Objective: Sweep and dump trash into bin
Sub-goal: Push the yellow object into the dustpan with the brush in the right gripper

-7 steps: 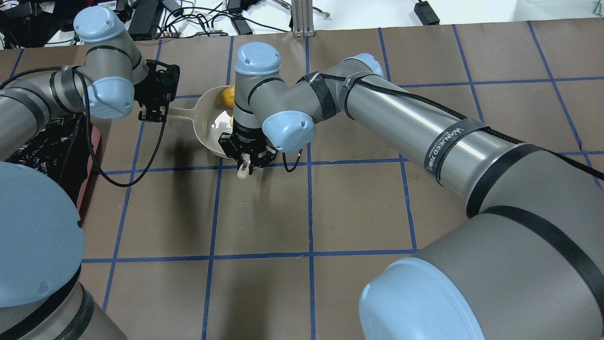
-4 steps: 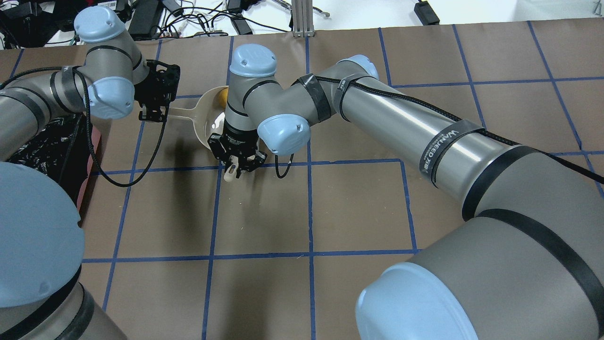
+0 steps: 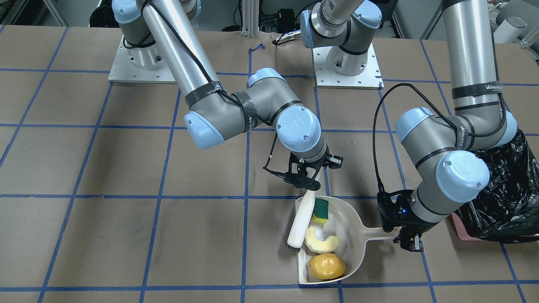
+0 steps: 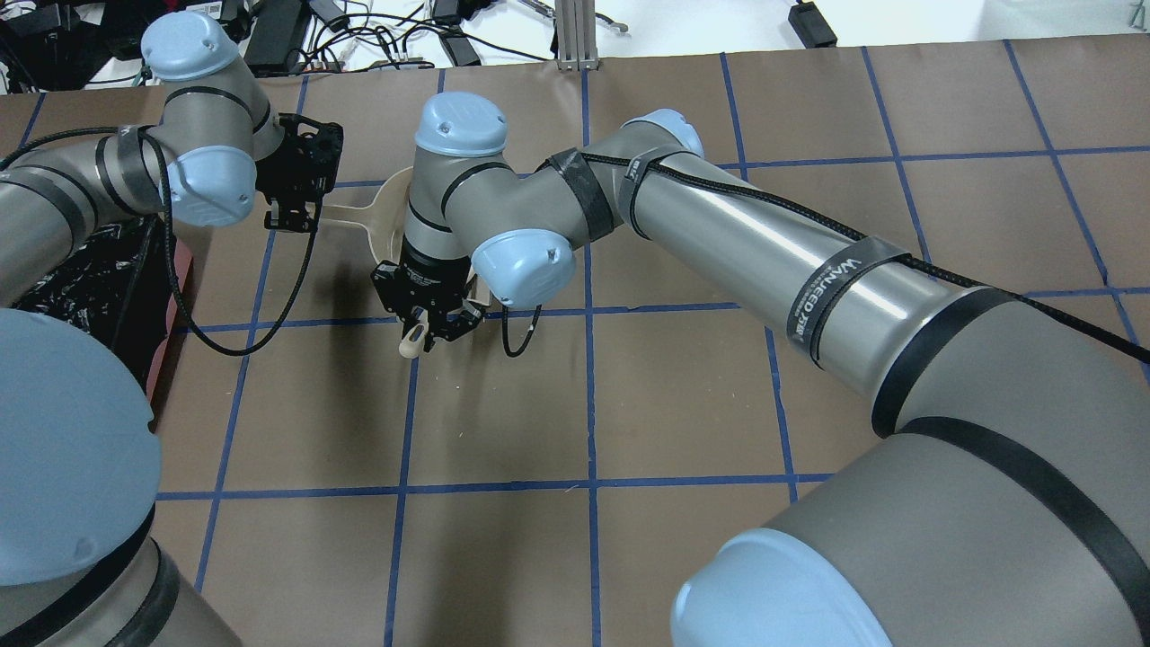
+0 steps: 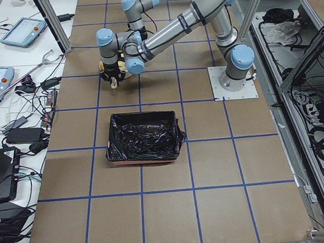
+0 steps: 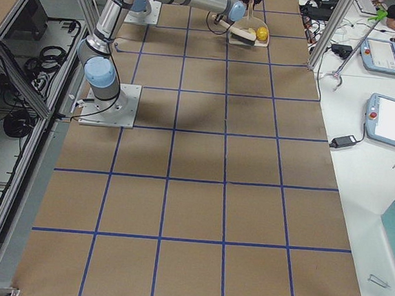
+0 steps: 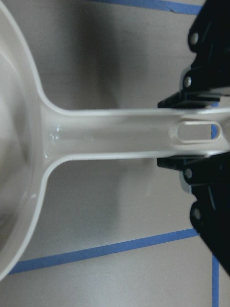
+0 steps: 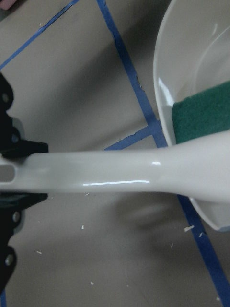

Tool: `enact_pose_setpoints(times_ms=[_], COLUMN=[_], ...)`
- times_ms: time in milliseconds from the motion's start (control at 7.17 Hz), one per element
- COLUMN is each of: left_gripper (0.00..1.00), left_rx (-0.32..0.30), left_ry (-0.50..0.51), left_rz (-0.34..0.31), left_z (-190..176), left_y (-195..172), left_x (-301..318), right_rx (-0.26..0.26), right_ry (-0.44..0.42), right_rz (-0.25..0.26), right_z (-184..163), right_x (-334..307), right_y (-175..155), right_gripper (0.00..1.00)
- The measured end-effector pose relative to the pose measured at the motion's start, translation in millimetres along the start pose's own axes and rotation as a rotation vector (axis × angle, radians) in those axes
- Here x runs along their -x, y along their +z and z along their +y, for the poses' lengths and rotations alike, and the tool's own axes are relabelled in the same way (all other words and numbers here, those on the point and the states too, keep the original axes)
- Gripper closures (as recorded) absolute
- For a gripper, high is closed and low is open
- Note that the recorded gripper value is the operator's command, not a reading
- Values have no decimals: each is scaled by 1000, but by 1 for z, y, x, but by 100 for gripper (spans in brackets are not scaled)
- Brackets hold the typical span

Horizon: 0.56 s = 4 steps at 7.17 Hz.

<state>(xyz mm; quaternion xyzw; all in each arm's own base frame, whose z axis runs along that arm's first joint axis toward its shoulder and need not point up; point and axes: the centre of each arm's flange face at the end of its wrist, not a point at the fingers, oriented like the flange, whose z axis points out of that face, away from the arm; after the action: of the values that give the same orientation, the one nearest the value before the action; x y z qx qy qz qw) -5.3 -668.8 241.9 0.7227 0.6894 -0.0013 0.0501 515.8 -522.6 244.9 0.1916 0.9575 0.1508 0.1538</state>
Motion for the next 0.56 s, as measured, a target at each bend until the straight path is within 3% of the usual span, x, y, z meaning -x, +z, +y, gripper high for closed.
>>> enact_pose_setpoints(times_ms=[279, 558], left_gripper=[71, 72], left_rx=[0, -2], left_ry=[0, 0], left_rz=[1, 3], left_z=[0, 0], left_y=[0, 1], left_x=[0, -1], right_rx=[-34, -58], right_ry=[-20, -93], right_rz=[27, 84], right_z=[-3, -23], right_x=[-10, -44], right_y=[-33, -95], right_gripper=[100, 100])
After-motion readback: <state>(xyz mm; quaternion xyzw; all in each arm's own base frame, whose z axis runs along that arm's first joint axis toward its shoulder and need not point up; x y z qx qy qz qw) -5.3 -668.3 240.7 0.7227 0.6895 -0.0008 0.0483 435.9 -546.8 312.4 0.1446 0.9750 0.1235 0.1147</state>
